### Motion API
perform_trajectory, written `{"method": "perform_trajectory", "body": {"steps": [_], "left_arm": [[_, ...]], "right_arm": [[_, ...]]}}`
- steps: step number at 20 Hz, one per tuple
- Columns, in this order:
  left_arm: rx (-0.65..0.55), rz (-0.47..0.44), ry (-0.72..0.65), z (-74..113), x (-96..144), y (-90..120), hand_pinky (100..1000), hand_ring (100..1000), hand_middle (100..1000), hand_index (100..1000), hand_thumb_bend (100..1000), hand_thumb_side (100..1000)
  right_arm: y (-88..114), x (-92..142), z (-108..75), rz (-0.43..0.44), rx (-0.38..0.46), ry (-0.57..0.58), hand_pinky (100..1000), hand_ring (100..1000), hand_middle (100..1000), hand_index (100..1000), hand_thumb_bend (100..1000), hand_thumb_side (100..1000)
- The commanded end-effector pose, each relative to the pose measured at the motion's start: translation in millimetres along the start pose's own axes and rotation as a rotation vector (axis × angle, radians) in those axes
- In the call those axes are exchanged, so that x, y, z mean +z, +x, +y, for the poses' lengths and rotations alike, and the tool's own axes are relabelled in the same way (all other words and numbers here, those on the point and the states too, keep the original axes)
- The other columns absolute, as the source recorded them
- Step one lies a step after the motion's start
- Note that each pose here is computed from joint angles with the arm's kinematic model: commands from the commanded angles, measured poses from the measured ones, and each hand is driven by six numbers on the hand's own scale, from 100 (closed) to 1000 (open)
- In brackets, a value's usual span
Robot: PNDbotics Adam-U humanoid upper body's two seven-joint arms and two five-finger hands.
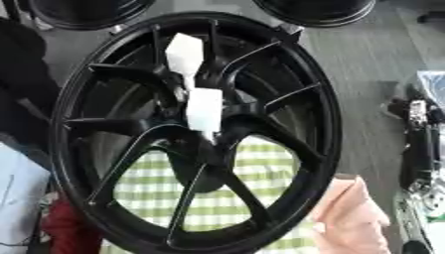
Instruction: Pull the pin out of the wheel hub.
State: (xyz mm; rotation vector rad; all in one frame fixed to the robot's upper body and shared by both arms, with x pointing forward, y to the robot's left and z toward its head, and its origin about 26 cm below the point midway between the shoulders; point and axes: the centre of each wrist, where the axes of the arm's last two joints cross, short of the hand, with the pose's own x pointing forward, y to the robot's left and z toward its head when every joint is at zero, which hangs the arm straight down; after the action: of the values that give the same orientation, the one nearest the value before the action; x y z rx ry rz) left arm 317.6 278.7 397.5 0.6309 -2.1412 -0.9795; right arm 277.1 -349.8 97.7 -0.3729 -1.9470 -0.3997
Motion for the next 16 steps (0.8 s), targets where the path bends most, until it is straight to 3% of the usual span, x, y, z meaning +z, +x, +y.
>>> {"method": "perform_trajectory", "body": {"steps": [1,9,16], "left_arm": [[-0.14,0.018,-0.181,6.5,-23,6,629,710,733,821,140,713],[-0.357,-0.037,-0.61,-19.5,-80,31,701,740,760,844,189,767],[-0.398,-0.148,-0.729,-37.9,-113,65,734,780,792,868,222,730]], "right_arm": [[10,-3,-3.3,-0.034,0.03,0.017,1000,771,653,814,100,679],[9,0,-5.9,-0.026,0.05,0.019,1000,768,651,813,100,681],[7,2,-3.4,-0.014,0.048,0.033,1000,767,650,812,100,683]]}}
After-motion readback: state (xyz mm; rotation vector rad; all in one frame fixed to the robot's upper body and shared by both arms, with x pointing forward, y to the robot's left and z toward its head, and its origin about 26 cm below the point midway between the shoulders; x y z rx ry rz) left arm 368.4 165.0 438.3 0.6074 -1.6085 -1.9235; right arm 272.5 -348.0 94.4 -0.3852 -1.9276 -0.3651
